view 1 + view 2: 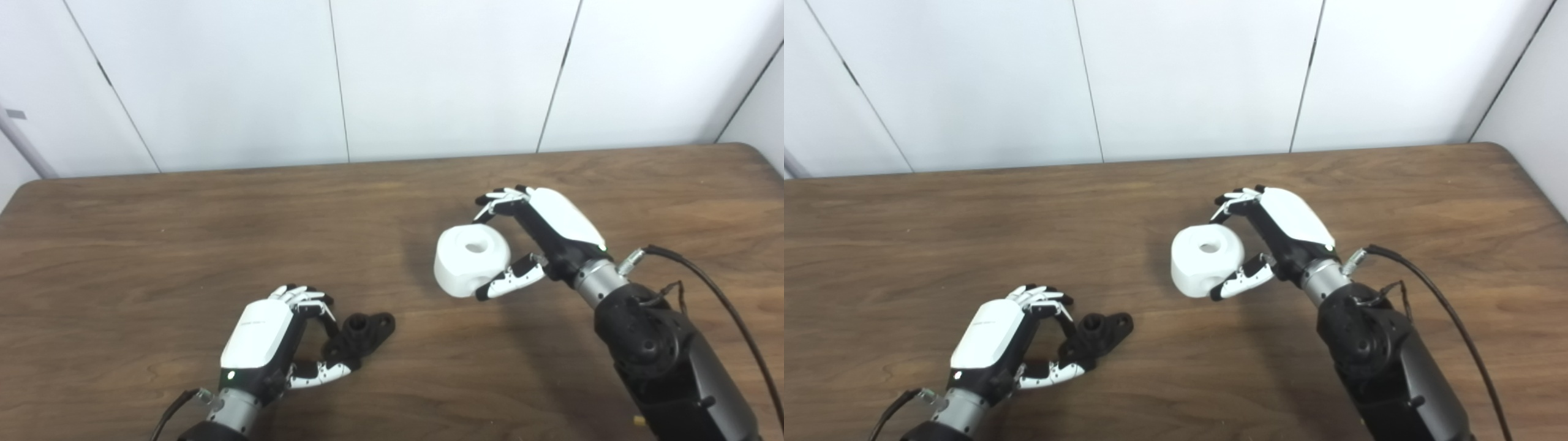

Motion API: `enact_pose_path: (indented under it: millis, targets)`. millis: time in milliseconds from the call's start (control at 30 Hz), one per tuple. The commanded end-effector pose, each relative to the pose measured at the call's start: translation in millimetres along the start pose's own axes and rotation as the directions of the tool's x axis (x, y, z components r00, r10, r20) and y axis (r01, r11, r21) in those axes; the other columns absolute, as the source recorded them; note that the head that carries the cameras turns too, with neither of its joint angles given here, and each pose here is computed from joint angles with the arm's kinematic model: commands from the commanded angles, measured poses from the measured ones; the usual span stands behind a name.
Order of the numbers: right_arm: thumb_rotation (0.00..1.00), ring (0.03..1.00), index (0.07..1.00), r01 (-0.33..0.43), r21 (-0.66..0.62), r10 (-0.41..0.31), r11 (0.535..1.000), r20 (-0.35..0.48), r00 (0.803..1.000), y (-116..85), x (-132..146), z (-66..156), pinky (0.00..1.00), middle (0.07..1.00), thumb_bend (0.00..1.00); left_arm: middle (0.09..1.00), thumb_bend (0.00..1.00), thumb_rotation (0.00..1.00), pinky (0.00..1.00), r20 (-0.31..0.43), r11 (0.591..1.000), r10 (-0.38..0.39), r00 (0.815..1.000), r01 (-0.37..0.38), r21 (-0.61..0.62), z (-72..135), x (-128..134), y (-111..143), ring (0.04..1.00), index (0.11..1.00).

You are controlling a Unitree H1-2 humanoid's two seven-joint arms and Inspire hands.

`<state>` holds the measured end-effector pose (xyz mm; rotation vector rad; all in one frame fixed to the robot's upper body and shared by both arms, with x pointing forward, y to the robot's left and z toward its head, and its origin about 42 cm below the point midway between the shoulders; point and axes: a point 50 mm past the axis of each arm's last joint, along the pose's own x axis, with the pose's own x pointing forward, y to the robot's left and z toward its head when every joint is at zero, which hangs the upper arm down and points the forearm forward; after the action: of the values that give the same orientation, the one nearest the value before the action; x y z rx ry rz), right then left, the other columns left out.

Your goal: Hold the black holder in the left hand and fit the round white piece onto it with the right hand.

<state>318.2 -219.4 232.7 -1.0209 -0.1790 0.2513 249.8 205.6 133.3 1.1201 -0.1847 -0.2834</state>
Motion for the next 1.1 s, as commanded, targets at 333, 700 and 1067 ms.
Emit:
enact_pose_path:
  millis: [333, 700, 1067]
  targets:
    - [0.14, 0.935, 0.482, 0.04, 0.022, -0.044, 0.999, 0.204, 0.978, -8, 3, 51, 1.0, 0.847, 0.52, 0.774, 0.52, 0.05, 0.94, -0.034, 0.995, -0.096, 0.995, 0.097, 0.011, 13, 2, -23, 0.869, 0.484]
    - [0.14, 0.94, 0.482, 0.024, 0.02, -0.029, 1.0, 0.263, 0.964, -4, 9, 75, 1.0, 0.849, 0.52, 0.766, 0.52, 0.05, 0.93, -0.038, 0.995, -0.094, 0.995, 0.096, 0.03, 20, 8, -28, 0.864, 0.484]
    - [0.14, 0.953, 0.483, -0.01, -0.003, 0.01, 1.0, 0.283, 0.959, 8, 16, 86, 1.0, 0.856, 0.52, 0.768, 0.52, 0.05, 0.93, -0.045, 0.995, -0.098, 0.994, 0.099, 0.029, 27, 10, -30, 0.865, 0.484]
